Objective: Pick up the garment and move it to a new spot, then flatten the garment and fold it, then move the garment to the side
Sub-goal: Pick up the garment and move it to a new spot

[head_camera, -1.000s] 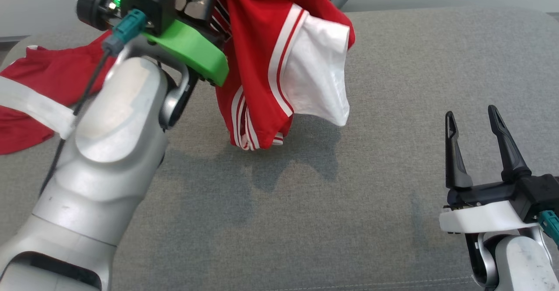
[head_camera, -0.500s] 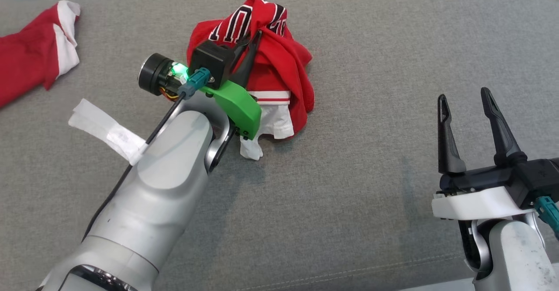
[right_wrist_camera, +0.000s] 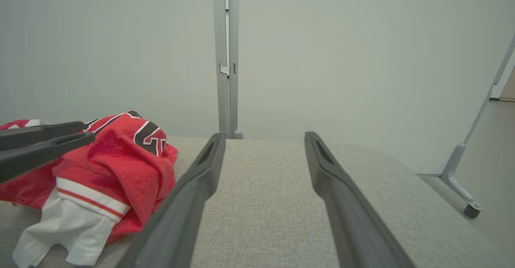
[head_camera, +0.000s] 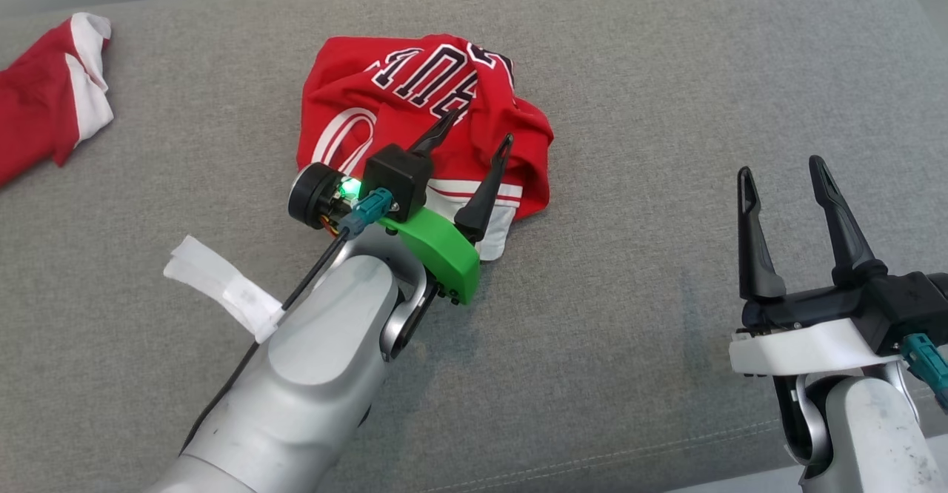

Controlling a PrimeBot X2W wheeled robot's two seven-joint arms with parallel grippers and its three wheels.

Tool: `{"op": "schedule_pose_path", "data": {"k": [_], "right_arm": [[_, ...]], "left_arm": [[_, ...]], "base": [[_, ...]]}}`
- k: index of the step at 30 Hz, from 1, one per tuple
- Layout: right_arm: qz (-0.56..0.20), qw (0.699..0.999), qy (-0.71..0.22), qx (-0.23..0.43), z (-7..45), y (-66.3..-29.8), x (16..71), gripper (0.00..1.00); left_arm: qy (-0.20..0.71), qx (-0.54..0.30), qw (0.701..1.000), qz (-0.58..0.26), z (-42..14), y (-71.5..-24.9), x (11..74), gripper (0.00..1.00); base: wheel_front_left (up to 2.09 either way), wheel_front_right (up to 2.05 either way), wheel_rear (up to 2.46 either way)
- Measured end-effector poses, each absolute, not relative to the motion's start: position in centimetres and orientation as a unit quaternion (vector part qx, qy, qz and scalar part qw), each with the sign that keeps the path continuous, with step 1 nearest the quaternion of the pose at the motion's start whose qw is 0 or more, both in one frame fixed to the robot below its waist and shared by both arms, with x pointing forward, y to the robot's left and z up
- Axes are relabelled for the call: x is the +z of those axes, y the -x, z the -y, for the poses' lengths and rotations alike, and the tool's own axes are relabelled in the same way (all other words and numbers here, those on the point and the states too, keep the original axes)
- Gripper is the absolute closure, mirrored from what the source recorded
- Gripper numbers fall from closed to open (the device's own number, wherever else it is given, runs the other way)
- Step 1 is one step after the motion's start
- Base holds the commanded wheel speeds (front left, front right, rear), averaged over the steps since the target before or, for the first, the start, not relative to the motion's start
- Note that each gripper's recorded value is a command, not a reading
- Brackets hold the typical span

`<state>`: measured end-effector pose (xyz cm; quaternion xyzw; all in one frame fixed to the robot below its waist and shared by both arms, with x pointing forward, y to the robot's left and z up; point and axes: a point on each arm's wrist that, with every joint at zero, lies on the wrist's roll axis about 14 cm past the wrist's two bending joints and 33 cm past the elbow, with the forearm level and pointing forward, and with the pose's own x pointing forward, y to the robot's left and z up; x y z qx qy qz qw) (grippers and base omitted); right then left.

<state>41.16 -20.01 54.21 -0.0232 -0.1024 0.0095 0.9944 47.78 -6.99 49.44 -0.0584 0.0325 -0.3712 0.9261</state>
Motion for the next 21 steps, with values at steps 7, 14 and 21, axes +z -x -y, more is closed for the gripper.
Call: {"op": "schedule_pose_path", "data": {"k": [7, 14, 21], "right_arm": [[0.106, 0.994, 0.021, 0.014, 19.7, -40.8, 54.5, 0.0], [0.101, 0.994, 0.017, 0.029, 18.6, -40.3, 54.2, 0.0], [0.098, 0.994, 0.016, 0.048, 17.2, -39.2, 54.1, 0.0]], "left_arm": [[0.068, -0.347, 0.935, -0.01, 5.5, -46.8, 51.1, 0.0], [0.063, -0.295, 0.954, -0.003, 1.8, -45.7, 51.0, 0.0], [0.07, -0.209, 0.975, 0.002, -4.1, -43.8, 50.5, 0.0]], "base": [[0.0, 0.0, 0.0], [0.0, 0.0, 0.0], [0.0, 0.0, 0.0]]}}
